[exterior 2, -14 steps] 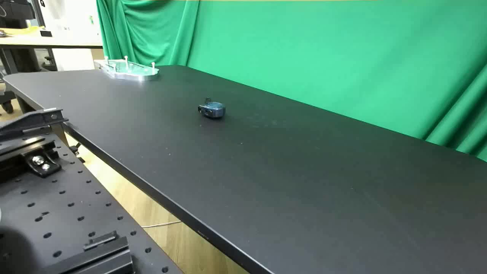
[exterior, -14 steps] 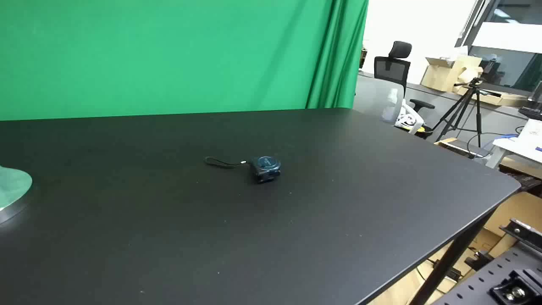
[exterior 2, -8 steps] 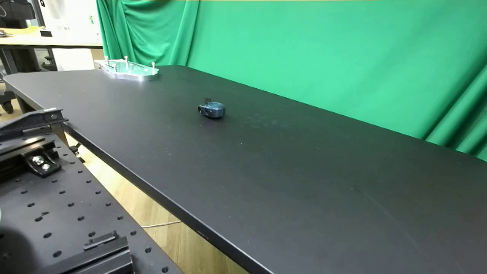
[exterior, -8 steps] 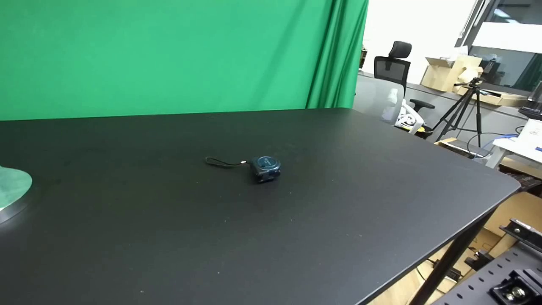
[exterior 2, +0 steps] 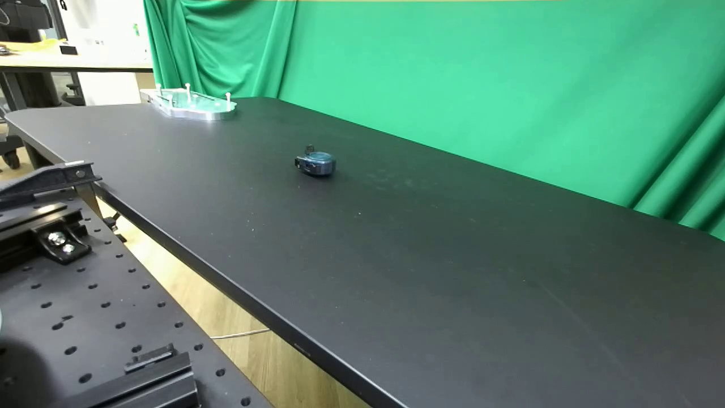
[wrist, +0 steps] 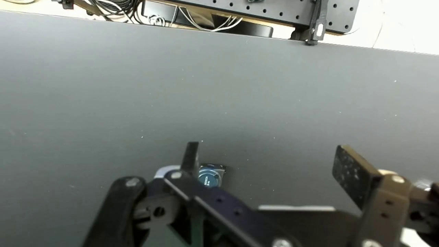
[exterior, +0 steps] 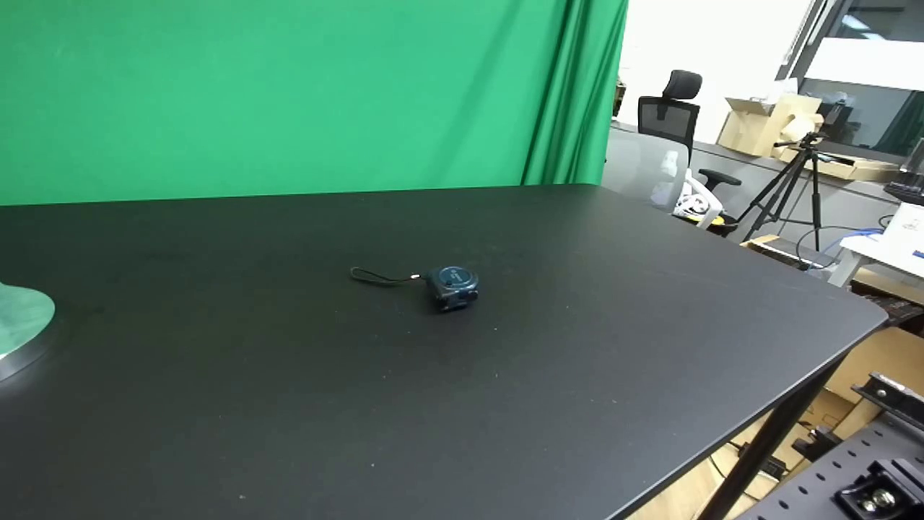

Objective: Move the black measuring tape to the right

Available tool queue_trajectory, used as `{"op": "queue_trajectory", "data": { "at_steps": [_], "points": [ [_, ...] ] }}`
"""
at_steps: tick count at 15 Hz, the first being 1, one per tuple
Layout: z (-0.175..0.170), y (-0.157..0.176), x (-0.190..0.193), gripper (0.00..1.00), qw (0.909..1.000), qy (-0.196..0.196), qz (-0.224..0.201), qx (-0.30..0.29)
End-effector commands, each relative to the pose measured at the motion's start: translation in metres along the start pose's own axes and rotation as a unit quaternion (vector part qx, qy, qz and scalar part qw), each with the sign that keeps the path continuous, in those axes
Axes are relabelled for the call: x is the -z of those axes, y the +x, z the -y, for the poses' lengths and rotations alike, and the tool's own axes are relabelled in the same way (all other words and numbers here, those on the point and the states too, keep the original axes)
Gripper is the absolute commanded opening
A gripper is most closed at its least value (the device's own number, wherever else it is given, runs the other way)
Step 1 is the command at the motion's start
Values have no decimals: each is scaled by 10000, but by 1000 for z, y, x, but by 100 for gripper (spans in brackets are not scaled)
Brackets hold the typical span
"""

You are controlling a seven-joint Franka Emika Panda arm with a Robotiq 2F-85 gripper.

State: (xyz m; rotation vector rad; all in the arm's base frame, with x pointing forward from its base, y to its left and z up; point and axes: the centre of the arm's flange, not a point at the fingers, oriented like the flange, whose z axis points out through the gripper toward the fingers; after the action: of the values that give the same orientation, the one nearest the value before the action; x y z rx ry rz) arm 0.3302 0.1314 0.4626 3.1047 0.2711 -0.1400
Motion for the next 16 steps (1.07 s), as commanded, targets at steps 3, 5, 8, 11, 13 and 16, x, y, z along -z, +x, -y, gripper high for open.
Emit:
{"op": "queue_trajectory", "data": {
  "at_steps": [3, 5, 8, 11, 13, 16],
  "points": [
    [-48, 33, -6, 100, 9977, -559, -259, -266],
    [-73, 51, -14, 100, 9965, -702, -324, -316],
    [-98, 79, -32, 100, 9960, -738, -439, -242],
    [-104, 106, -56, 100, 9963, -666, -546, -8],
    [-100, 120, -72, 100, 9964, -593, -577, 172],
    [-91, 134, -88, 100, 9959, -579, -659, 209]
  ]
}}
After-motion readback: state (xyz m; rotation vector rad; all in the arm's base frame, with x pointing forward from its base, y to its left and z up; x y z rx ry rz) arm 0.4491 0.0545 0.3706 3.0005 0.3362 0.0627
